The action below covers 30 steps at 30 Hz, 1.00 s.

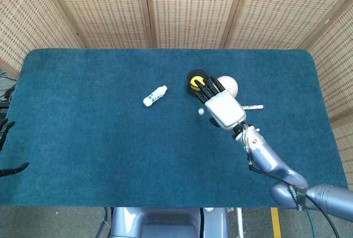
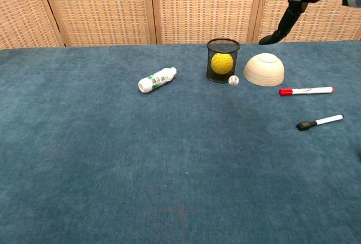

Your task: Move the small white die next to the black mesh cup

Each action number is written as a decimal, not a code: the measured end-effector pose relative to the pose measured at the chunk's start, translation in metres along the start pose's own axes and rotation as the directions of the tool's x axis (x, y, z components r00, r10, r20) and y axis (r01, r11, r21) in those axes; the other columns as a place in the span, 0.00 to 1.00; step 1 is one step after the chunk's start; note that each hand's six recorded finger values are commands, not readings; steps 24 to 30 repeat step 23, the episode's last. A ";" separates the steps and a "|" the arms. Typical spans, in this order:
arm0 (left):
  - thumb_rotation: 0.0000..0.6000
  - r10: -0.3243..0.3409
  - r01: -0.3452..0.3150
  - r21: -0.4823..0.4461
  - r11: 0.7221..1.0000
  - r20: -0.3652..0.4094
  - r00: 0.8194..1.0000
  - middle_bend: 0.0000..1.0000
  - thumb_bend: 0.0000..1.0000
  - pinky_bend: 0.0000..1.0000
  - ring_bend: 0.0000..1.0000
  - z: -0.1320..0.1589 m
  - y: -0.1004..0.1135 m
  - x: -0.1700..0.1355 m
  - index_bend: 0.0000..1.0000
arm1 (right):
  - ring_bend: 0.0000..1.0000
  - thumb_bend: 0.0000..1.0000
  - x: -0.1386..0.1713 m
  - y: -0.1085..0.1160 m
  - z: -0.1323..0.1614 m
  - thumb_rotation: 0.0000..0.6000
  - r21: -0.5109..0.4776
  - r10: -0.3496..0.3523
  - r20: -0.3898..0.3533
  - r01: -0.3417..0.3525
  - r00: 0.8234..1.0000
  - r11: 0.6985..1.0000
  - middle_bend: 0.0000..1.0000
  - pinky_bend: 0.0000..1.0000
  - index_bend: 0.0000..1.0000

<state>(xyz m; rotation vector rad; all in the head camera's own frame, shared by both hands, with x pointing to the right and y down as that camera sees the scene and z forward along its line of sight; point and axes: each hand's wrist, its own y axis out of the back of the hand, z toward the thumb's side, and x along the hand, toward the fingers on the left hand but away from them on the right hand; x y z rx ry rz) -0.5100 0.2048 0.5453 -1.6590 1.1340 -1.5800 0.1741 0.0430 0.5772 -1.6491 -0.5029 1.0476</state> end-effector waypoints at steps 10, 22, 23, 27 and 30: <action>1.00 0.008 -0.008 -0.024 1.000 0.005 1.000 0.00 0.00 0.00 0.00 -0.002 0.005 -0.002 0.00 | 0.00 0.11 0.057 -0.014 -0.035 1.00 -0.056 -0.032 0.106 0.038 0.994 0.998 0.00 0.00 0.08; 1.00 0.013 -0.013 0.010 1.000 0.035 0.999 0.00 0.00 0.00 0.00 0.005 0.001 -0.008 0.00 | 0.00 0.00 0.188 -0.086 -0.090 1.00 -0.239 -0.041 0.356 0.133 0.934 0.962 0.00 0.00 0.02; 1.00 0.017 -0.018 0.015 1.000 0.036 0.999 0.00 0.00 0.00 0.00 0.006 0.001 -0.008 0.00 | 0.00 0.00 0.195 -0.088 -0.090 1.00 -0.241 -0.047 0.370 0.144 0.928 0.960 0.00 0.00 0.02; 1.00 0.017 -0.018 0.015 1.000 0.036 0.999 0.00 0.00 0.00 0.00 0.006 0.001 -0.008 0.00 | 0.00 0.00 0.195 -0.088 -0.090 1.00 -0.241 -0.047 0.370 0.144 0.928 0.960 0.00 0.00 0.02; 1.00 0.017 -0.018 0.015 1.000 0.036 0.999 0.00 0.00 0.00 0.00 0.006 0.001 -0.008 0.00 | 0.00 0.00 0.195 -0.088 -0.090 1.00 -0.241 -0.047 0.370 0.144 0.928 0.960 0.00 0.00 0.02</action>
